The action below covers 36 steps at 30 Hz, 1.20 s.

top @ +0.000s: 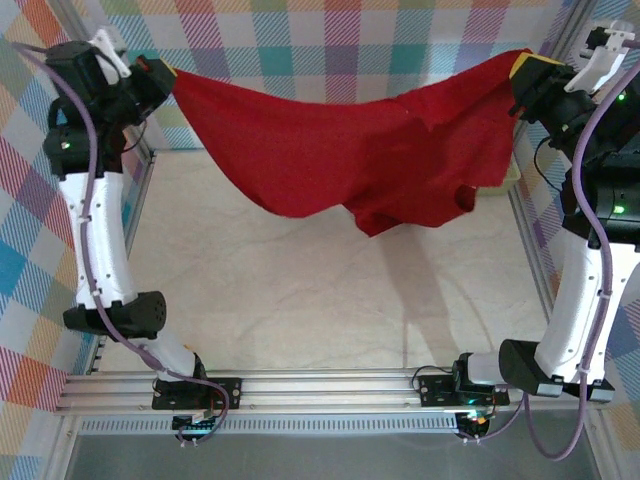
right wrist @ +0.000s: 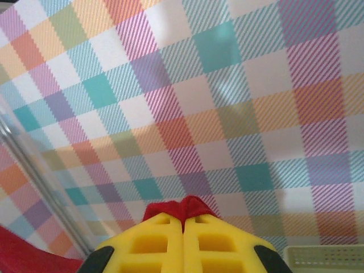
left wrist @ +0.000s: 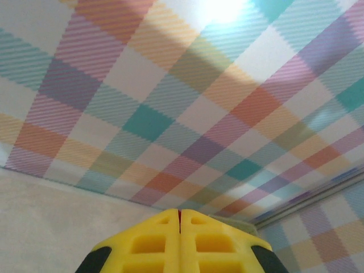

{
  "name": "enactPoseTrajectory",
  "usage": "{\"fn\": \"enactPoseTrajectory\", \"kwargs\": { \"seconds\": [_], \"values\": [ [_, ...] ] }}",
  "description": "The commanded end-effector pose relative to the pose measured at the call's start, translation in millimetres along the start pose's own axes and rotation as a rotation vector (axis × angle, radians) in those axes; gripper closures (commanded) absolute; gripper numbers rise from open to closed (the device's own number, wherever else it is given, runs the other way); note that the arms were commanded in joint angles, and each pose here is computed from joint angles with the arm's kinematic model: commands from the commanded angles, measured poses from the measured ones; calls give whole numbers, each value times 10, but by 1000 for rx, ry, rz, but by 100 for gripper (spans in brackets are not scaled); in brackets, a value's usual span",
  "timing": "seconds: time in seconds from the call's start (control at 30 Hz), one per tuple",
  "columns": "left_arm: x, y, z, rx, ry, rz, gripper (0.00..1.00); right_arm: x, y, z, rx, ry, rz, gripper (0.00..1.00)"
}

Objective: Fold the inside-out t-shirt

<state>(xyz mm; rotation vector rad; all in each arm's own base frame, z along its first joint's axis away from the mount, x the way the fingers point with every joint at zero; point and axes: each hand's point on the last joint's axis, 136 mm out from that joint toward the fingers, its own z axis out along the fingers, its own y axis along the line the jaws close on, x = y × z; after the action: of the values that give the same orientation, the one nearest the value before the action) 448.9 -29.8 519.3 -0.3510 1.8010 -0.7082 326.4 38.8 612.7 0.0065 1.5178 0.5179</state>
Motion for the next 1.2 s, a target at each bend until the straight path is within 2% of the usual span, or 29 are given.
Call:
{"fn": "enactPoseTrajectory", "kwargs": {
  "seconds": [0.0,0.1,0.2,0.33,0.5,0.6,0.67,0.77,0.83,0.9,1.0,1.1,1.17],
  "values": [
    [645,770,647,-225,238,-50,100,473,-261,546,-2,135,86,100],
    [1040,1220,1006,-351,386,-75,100,843,-425,893,39,243,102,100],
    [1164,1450,1200,-399,419,-102,100,1050,-500,1236,35,302,109,100],
    [930,1422,1414,-333,316,-102,100,1096,-556,1667,1,305,114,100],
    [222,1185,1482,-149,90,-133,100,765,-448,1971,-113,148,97,100],
    [-447,879,1250,22,-94,-151,100,334,-346,1940,-180,-6,112,100],
    [-925,561,875,113,-248,-95,100,-30,-216,1798,-236,-123,98,100],
    [-1395,91,251,209,-427,14,100,-519,21,1490,-295,-288,33,100],
    [-1538,-121,-73,237,-495,74,100,-745,170,1284,-320,-367,-20,100],
    [-1539,-224,-231,239,-500,121,100,-845,271,1140,-331,-396,-67,100],
    [-1366,-221,-213,229,-419,166,100,-716,344,1091,-352,-321,-98,100],
    [-976,-89,-41,209,-252,177,100,-253,335,1181,-399,-137,-66,100],
    [-557,8,84,181,-132,194,100,157,276,1211,-404,-18,-17,100]
  ]
}}
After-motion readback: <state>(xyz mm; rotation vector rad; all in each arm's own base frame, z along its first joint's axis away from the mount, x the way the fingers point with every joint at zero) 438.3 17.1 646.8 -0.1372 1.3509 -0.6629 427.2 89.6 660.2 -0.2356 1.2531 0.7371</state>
